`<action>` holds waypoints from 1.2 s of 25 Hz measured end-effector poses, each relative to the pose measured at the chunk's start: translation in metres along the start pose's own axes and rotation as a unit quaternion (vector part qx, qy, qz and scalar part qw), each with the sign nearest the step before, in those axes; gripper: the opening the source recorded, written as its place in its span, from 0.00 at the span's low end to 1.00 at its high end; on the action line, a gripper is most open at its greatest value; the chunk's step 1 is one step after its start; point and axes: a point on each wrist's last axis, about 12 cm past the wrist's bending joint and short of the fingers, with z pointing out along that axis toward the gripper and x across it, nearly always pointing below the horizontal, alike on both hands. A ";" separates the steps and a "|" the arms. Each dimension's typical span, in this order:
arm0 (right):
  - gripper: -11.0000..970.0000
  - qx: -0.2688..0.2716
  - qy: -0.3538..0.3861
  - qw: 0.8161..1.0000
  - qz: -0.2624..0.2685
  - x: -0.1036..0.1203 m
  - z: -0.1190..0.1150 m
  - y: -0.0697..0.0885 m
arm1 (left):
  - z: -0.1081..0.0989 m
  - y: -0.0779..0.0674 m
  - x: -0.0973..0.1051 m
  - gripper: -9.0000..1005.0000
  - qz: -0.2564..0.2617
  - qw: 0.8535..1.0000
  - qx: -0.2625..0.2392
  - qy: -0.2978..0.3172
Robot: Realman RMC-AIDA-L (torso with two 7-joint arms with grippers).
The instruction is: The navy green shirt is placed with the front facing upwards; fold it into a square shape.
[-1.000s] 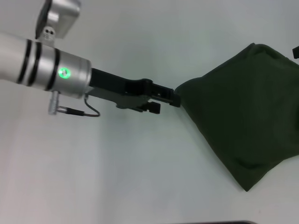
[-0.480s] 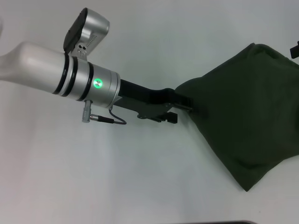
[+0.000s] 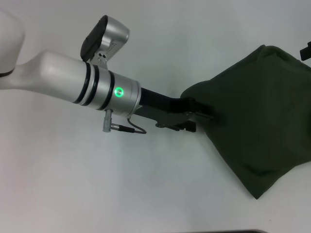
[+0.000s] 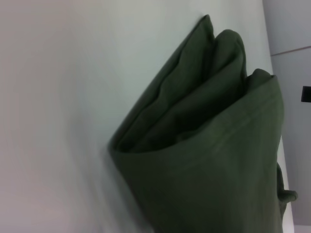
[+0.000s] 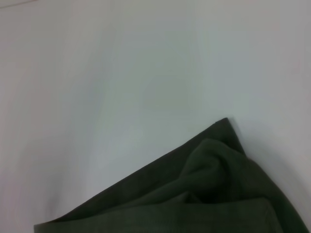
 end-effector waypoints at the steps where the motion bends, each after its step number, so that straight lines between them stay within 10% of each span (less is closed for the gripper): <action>1: 0.50 0.000 0.000 1.000 0.000 0.000 0.000 0.000 | 0.001 -0.001 0.000 0.71 0.002 1.000 0.000 0.000; 30: 0.50 -0.013 -0.002 1.000 -0.006 0.000 0.002 0.004 | 0.037 -0.035 -0.008 0.69 0.083 0.996 -0.014 0.006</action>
